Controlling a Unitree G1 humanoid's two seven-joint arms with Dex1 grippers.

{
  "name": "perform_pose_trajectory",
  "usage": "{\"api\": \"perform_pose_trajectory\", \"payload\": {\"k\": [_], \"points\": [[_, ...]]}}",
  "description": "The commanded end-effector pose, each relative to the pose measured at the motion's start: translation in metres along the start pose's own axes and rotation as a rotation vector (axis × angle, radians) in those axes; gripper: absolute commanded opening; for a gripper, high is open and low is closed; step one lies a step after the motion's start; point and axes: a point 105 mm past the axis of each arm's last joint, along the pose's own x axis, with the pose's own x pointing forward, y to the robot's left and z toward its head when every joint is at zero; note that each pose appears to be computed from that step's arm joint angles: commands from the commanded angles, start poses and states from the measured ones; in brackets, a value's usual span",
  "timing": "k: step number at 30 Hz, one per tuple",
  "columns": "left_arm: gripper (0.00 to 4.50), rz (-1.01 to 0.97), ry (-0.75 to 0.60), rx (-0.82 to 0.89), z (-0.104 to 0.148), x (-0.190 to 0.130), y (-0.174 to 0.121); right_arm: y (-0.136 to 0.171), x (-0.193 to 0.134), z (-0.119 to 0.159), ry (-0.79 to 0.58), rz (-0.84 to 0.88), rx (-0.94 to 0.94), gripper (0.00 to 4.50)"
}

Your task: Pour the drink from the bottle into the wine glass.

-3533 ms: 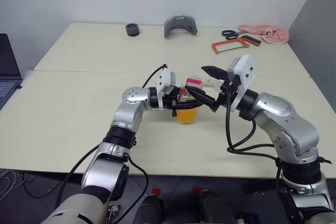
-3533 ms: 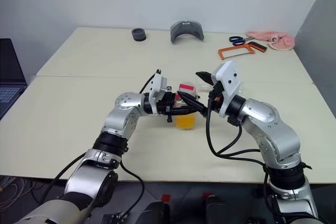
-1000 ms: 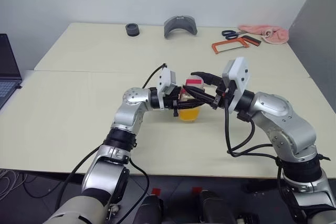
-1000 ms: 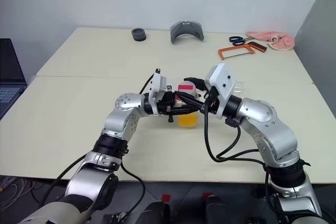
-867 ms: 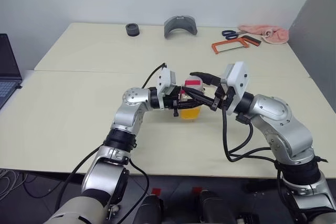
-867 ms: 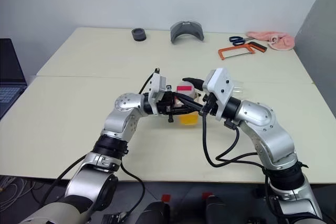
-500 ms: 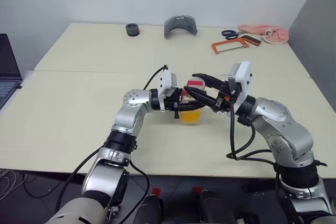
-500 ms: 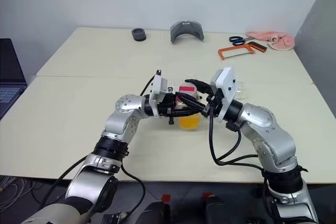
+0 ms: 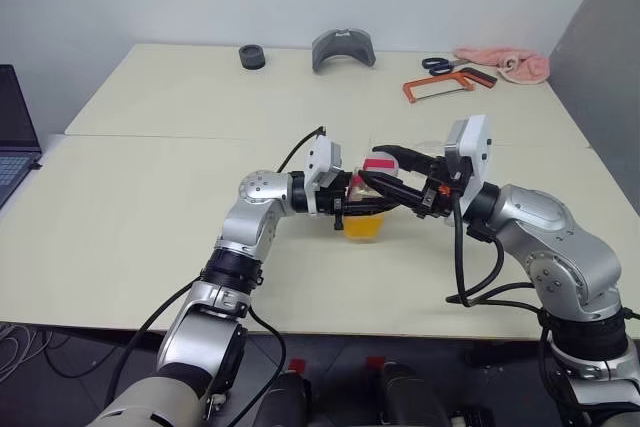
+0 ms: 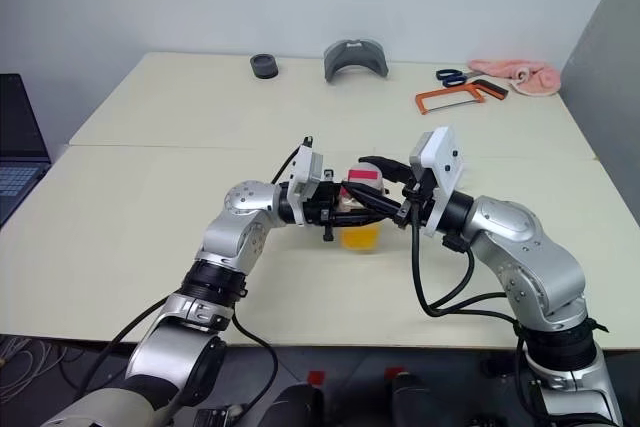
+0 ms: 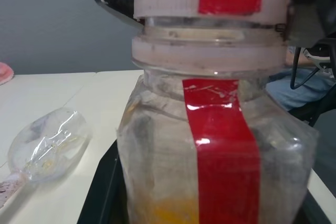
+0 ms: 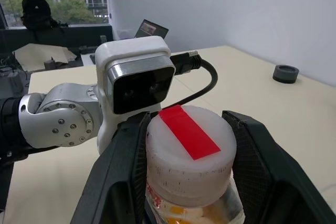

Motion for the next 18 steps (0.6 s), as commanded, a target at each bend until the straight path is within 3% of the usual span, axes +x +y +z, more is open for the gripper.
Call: {"api": "perform_pose_trajectory", "payload": {"k": [1,5,18], "points": [[1.60,0.034,-0.041,0.035,0.0132,-0.0034,0.0062,0.0048,0.0014,0.0140,-0.052,0.012,-0.051,2.61],[1.59,0.035,-0.041,0.035,0.0131,-0.0035,0.0064,0.0057,0.0028,0.0154,-0.058,0.010,-0.050,3.93],[1.59,0.033,-0.036,0.035,0.0121,-0.0033,0.0061,-0.0028,0.0006,0.0142,-0.064,-0.044,-0.026,3.94]]}}
